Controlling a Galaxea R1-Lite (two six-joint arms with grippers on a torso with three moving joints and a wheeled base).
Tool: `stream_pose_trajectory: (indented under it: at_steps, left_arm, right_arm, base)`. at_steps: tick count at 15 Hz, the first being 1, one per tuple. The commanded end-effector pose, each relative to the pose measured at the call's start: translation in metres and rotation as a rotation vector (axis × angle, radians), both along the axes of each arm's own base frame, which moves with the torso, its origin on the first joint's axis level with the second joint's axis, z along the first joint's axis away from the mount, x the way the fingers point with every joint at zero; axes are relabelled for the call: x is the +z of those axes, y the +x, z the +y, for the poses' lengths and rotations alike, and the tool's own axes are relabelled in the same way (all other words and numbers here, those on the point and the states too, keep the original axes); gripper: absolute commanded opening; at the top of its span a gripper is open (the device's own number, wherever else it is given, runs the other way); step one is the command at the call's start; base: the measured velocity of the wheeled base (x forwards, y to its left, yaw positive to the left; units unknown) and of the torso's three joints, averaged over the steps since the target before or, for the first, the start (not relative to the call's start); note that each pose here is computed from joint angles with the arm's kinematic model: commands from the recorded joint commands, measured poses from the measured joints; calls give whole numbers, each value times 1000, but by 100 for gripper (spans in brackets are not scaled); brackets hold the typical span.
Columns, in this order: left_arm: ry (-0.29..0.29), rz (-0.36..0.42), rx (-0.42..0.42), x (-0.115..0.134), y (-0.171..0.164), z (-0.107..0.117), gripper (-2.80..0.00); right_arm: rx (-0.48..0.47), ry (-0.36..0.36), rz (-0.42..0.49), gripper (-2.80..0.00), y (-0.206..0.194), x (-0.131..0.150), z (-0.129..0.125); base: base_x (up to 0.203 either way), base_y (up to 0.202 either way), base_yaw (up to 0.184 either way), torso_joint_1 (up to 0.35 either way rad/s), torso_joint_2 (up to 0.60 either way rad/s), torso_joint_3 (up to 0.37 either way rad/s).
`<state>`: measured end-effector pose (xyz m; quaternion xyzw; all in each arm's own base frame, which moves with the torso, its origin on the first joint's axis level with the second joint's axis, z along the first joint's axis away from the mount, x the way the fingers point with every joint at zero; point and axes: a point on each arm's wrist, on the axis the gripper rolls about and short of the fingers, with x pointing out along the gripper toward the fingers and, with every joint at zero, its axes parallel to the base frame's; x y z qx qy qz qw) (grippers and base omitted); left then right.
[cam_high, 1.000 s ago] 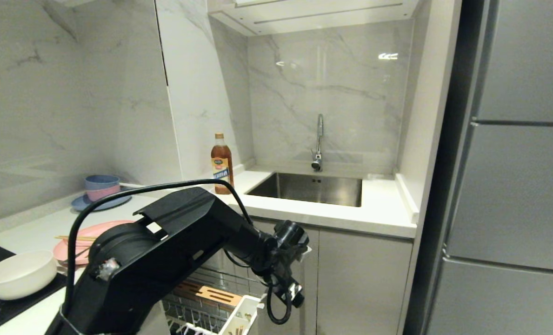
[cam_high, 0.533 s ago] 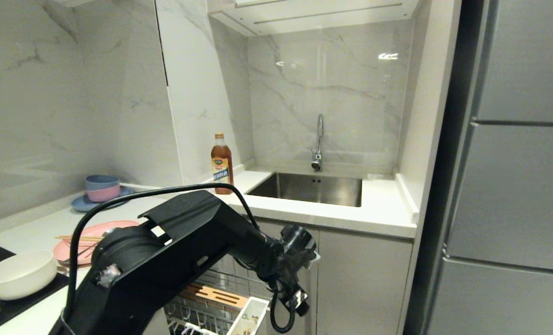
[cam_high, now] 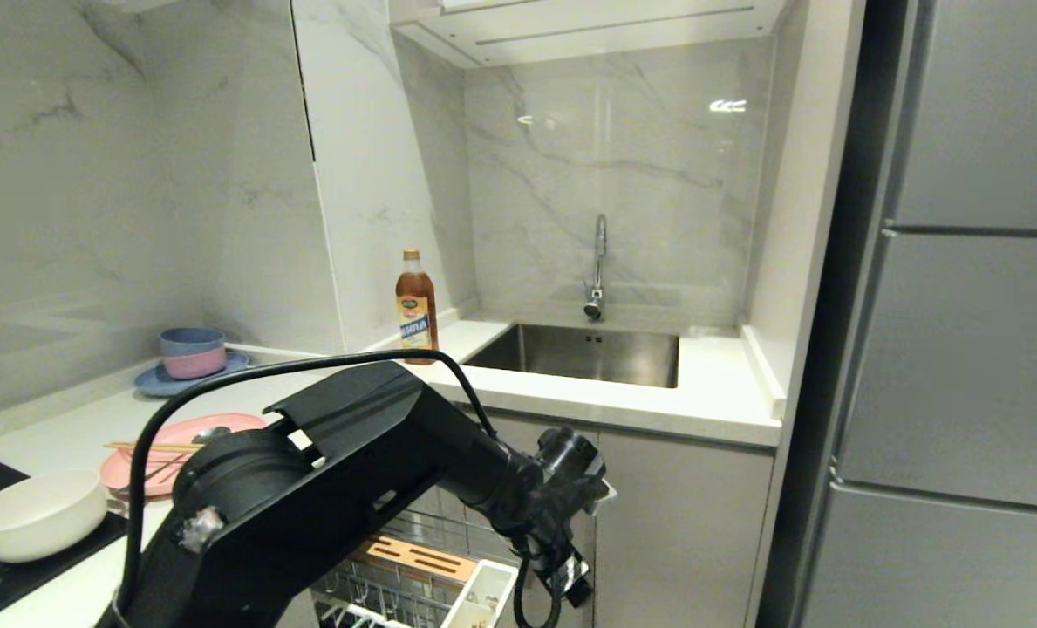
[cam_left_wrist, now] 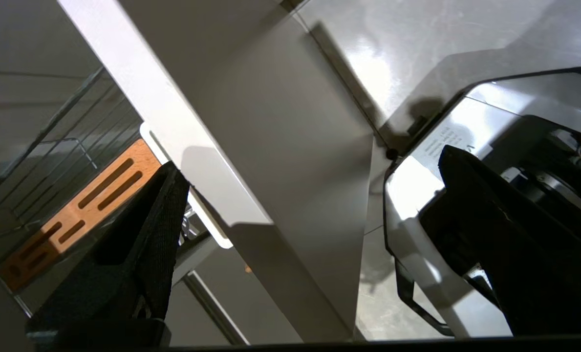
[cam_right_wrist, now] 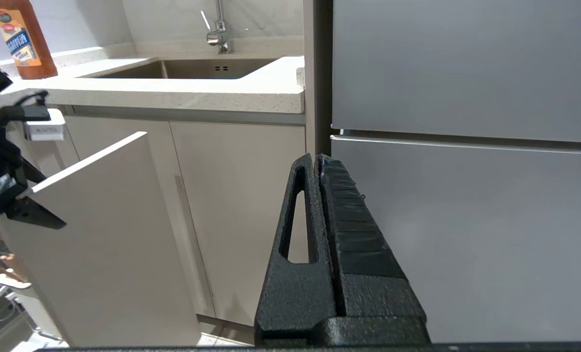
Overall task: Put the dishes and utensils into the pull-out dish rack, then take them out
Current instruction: Open the cupboard
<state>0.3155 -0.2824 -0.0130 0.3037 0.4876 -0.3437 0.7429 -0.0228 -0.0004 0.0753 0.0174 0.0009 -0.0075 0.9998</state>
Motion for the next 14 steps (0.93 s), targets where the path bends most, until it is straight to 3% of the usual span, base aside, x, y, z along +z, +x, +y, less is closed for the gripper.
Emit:
stream_pose_trajectory:
  at_steps: [1, 9, 11, 14]
  left_arm:
    - [2, -1, -2, 0, 0, 0, 0]
    - [-35, -39, 40, 21, 6, 9, 0]
    - [-90, -74, 89, 45, 8, 13, 0]
    - [-223, -165, 172, 101, 11, 16, 0]
  right_arm:
    - [0, 0, 2, -280, 0, 0, 0]
    - [0, 0, 1, -280, 0, -1, 0]
    - [0, 0, 3, -280, 0, -1, 0]
    - [0, 0, 2, -280, 0, -1, 0]
  base:
    - [0, 0, 0, 0, 0, 0]
    - [0, 0, 0, 0, 0, 0]
    - [0, 0, 0, 0, 0, 0]
    - [0, 0, 0, 0, 0, 0]
